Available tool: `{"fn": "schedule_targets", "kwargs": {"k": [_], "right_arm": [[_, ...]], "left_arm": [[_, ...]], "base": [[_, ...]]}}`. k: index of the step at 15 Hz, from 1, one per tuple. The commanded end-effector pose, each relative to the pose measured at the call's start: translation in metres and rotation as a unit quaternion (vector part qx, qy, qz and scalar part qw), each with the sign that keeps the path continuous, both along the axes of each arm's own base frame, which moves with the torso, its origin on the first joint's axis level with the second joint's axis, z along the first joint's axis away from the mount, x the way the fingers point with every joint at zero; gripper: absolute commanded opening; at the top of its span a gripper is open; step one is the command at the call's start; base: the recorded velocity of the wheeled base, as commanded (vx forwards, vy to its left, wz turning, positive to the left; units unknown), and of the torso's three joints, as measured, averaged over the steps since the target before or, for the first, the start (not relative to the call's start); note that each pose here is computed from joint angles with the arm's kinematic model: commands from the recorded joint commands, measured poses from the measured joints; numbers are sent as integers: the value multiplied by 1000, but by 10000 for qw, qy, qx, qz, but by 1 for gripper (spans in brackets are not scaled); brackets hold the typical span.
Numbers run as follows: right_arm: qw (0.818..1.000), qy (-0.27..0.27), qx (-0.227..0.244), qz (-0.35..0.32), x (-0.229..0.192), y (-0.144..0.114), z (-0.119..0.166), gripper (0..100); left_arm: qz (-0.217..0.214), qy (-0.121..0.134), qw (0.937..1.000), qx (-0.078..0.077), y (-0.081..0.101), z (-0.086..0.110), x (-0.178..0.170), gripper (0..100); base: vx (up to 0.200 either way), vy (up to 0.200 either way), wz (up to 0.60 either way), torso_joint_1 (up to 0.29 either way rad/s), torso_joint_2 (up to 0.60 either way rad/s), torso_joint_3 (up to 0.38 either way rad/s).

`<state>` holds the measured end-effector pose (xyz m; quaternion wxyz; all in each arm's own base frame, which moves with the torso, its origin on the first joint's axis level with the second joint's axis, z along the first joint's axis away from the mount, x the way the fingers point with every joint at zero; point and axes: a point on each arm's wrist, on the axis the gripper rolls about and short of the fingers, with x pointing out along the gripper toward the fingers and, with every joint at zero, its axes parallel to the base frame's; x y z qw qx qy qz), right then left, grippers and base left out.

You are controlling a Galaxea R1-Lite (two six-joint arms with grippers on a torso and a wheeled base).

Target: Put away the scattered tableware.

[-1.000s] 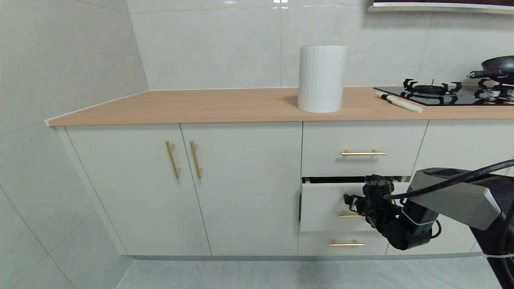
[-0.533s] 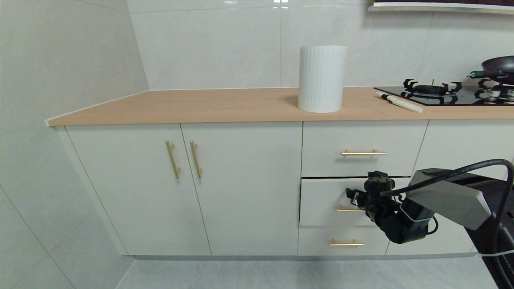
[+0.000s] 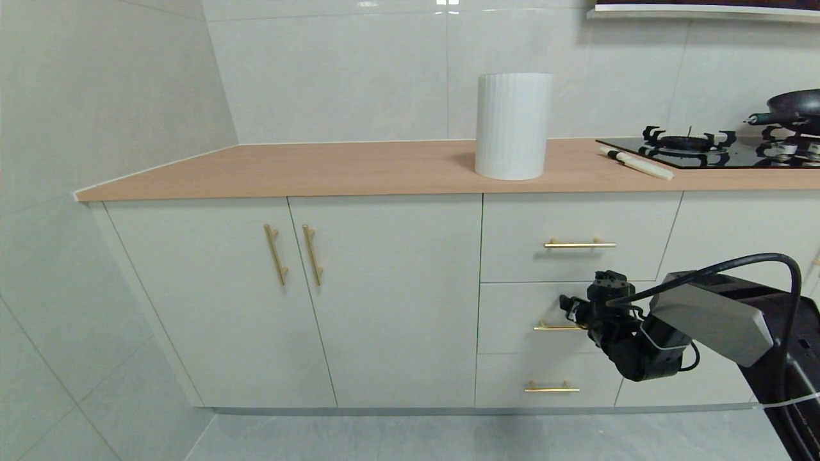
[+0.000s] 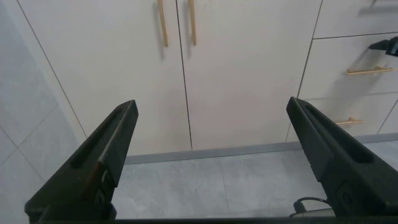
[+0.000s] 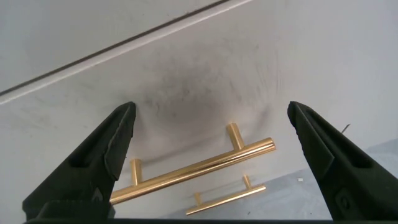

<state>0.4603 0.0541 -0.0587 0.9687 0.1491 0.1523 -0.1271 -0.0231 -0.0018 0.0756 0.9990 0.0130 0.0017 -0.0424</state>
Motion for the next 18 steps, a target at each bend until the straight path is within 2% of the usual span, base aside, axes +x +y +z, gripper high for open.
{"fn": "schedule_targets", "kwargs": {"k": [1,5,8,10,11,12,13,14,16,18], "right_arm": [[9999,-51,-14,-109,2,-3,-1,100],[9999,-24,-22,-117,-2,-2,2,100],[9999,113,-37,-41,-29,0,29,100],[9995,274,-48,145,-67,3,61,100],[9994,261,-31,241,-79,5,74,100],[9993,135,-24,354,-108,7,105,100],[9992,68,-33,398,-118,9,115,100],[9986,-121,-82,499,-149,11,143,100],[9969,-450,-476,440,-203,0,179,100],[9906,-1180,-654,215,-260,-15,220,100]], "left_arm": [[2,1,10000,0,0,0,0,100],[2,1,10000,0,0,0,0,100],[2,1,10000,0,0,0,0,100],[2,1,10000,0,0,0,0,100],[2,1,10000,0,0,0,0,100],[2,1,10000,0,0,0,0,100],[2,1,10000,0,0,0,0,100],[2,1,10000,0,0,0,0,100],[2,1,10000,0,0,0,0,100],[2,1,10000,0,0,0,0,100]], "base": [[0,0,0,0,0,0],[0,0,0,0,0,0],[0,0,0,0,0,0],[0,0,0,0,0,0],[0,0,0,0,0,0],[0,0,0,0,0,0],[0,0,0,0,0,0],[0,0,0,0,0,0],[0,0,0,0,0,0],[0,0,0,0,0,0]]}}
